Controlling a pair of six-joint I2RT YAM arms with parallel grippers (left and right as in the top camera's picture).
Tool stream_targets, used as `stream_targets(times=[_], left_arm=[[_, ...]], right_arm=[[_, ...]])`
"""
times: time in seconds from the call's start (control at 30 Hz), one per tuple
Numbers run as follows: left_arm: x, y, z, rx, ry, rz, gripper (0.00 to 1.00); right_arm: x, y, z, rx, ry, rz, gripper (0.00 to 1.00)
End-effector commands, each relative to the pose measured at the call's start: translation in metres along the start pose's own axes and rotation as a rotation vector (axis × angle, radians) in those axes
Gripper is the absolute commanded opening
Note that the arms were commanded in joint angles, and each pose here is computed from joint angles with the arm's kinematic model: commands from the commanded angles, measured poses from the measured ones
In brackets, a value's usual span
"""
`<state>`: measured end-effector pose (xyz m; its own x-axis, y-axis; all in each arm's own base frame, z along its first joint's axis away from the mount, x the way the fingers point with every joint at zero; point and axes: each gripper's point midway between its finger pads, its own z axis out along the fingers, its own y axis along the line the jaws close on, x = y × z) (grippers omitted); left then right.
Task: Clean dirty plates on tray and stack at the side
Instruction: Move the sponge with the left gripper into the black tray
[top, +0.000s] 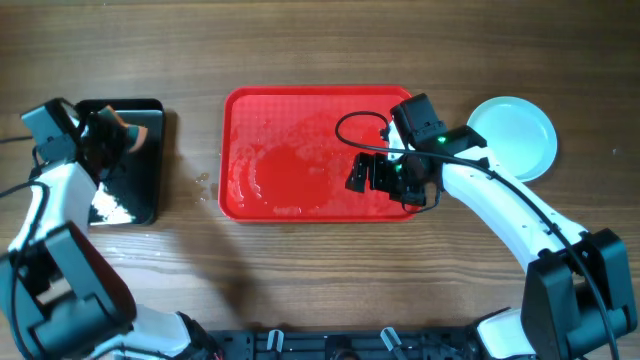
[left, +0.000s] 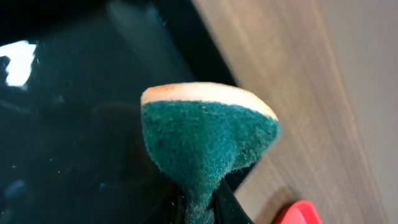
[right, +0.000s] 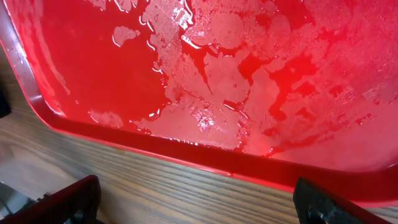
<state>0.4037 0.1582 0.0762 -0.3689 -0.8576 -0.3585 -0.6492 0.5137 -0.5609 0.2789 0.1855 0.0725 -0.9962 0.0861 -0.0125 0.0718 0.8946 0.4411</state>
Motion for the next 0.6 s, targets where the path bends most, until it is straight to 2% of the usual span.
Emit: stream_targets(times=[0.0,0.07,0.1,0.13,0.17,0.2,0.27,0.37,0.57], left_arm=[[0.018,0.011,0.019,0.065,0.121,-0.058,0.09],[0.023,0.023,0.028,0.039,0.146,-0.080,0.13],[0.025,0.028,0.031,0.031,0.154,-0.087,0.19],[0.027,0.031,0.033,0.022,0.163,-0.094,0.38],[0.029,0.034,0.034,0.016,0.170,-0.098,0.48],[0.030,0.035,0.035,0.012,0.174,-0.102,0.48],[0.029,0.037,0.034,0.011,0.174,-0.107,0.39],[0.027,0.030,0.028,0.049,0.179,-0.110,0.32],[0.012,0.004,0.004,0.133,0.137,-0.079,0.32]], right_arm=[[0.002,-0.004,0.003,0.019,0.002,0.012,0.99],[0.002,-0.004,0.003,0.021,0.005,0.013,1.00],[0.003,-0.005,0.003,0.022,0.007,0.013,1.00],[0.004,-0.005,0.002,0.024,0.009,0.014,1.00],[0.004,-0.005,0.002,0.024,0.010,0.014,1.00],[0.004,-0.006,0.002,0.025,0.011,0.014,1.00],[0.004,-0.005,0.002,0.025,0.010,0.014,1.00],[0.004,-0.006,0.002,0.025,0.011,0.013,1.00],[0.004,-0.006,0.002,0.025,0.011,0.012,1.00]])
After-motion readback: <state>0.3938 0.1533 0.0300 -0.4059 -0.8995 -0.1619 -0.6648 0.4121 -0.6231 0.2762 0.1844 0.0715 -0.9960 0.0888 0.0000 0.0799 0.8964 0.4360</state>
